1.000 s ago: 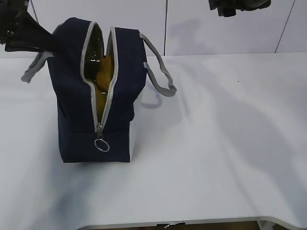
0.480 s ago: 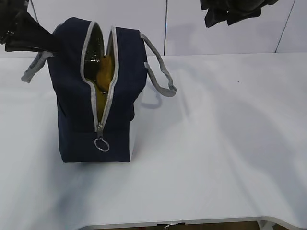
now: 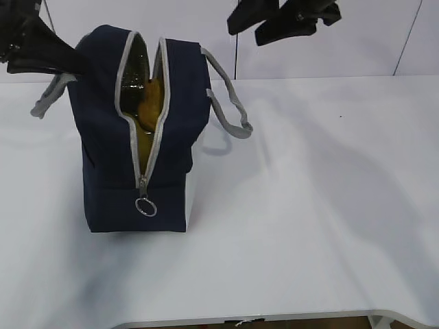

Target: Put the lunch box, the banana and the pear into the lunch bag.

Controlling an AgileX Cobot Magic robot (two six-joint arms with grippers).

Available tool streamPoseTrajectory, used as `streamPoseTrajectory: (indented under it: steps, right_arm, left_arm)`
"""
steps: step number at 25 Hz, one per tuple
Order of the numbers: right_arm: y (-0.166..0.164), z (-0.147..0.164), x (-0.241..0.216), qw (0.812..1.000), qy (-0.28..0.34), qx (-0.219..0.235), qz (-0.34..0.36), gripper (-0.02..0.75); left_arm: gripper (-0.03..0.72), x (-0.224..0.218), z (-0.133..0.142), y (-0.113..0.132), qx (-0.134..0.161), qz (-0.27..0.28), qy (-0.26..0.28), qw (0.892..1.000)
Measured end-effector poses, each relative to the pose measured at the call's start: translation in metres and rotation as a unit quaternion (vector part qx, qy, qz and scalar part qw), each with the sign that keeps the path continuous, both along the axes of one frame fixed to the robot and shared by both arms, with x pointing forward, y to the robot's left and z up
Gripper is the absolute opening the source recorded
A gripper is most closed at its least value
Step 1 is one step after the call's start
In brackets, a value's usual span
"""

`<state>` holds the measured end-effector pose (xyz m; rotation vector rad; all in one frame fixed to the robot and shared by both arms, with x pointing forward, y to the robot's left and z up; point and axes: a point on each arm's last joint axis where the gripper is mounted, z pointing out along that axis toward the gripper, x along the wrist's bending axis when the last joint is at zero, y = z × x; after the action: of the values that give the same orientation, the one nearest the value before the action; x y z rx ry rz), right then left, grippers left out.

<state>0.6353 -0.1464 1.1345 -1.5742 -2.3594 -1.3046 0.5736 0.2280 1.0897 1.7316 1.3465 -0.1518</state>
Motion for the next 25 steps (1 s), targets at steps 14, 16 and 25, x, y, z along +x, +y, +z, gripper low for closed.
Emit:
streamPoseTrajectory:
  steps: [14, 16, 25]
  right_arm:
    - [0.018, -0.036, 0.011, 0.993, 0.068, 0.058, 0.071, 0.457]
    - [0.023, -0.044, 0.012, 0.991, 0.084, 0.060, 0.080, 0.430]
    - [0.036, -0.057, 0.012, 0.989, 0.072, 0.045, 0.125, 0.054]
  left_arm:
    - [-0.014, 0.001, 0.004, -0.008, -0.015, -0.011, -0.026, 0.999]
    - [-0.014, 0.001, 0.004, -0.012, -0.014, -0.013, -0.029, 0.999]
    - [-0.014, 0.002, 0.004, -0.020, -0.004, -0.012, -0.042, 0.999]
